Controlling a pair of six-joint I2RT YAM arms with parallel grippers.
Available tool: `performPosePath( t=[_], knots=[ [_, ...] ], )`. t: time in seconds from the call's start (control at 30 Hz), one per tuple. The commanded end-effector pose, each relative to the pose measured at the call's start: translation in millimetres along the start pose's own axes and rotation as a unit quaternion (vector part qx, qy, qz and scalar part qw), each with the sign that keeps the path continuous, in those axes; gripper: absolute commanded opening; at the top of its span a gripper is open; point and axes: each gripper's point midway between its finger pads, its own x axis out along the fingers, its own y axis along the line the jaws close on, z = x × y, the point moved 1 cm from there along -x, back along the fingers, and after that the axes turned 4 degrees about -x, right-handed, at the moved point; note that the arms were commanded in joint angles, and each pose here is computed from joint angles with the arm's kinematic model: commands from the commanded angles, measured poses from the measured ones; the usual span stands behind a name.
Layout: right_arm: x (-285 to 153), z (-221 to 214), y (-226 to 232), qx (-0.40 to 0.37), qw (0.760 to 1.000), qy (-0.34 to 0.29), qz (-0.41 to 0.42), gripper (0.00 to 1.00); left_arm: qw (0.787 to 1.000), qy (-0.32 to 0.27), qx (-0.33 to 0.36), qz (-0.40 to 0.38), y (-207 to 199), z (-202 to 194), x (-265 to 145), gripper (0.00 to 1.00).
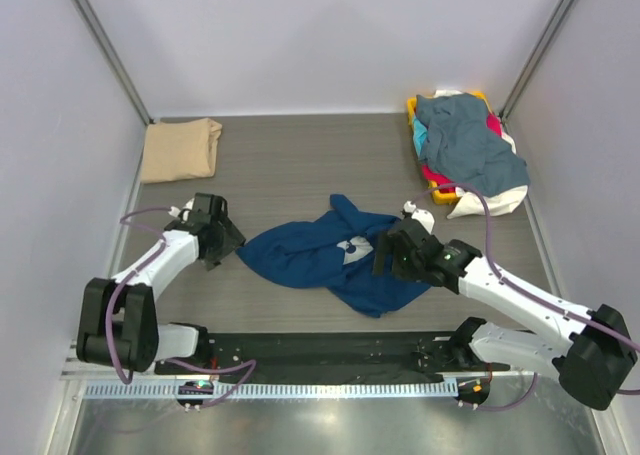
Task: Fold and stack the t-shirts
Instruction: Flatten the tshirt out
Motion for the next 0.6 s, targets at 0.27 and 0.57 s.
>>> performPosePath(
  t=[0.27,0.57],
  knots=[
    [-10,-28,21,0.041,0.996,0.031,0.077,0.90,0.999,-0.004,0.008,-0.043,-32,-17,39,0.49],
    [-4,-76,31,0.011,0.996,0.063,0.056,0.89,0.997,-0.056,0.007,-0.045,-40,16,10,0.00]
  ],
)
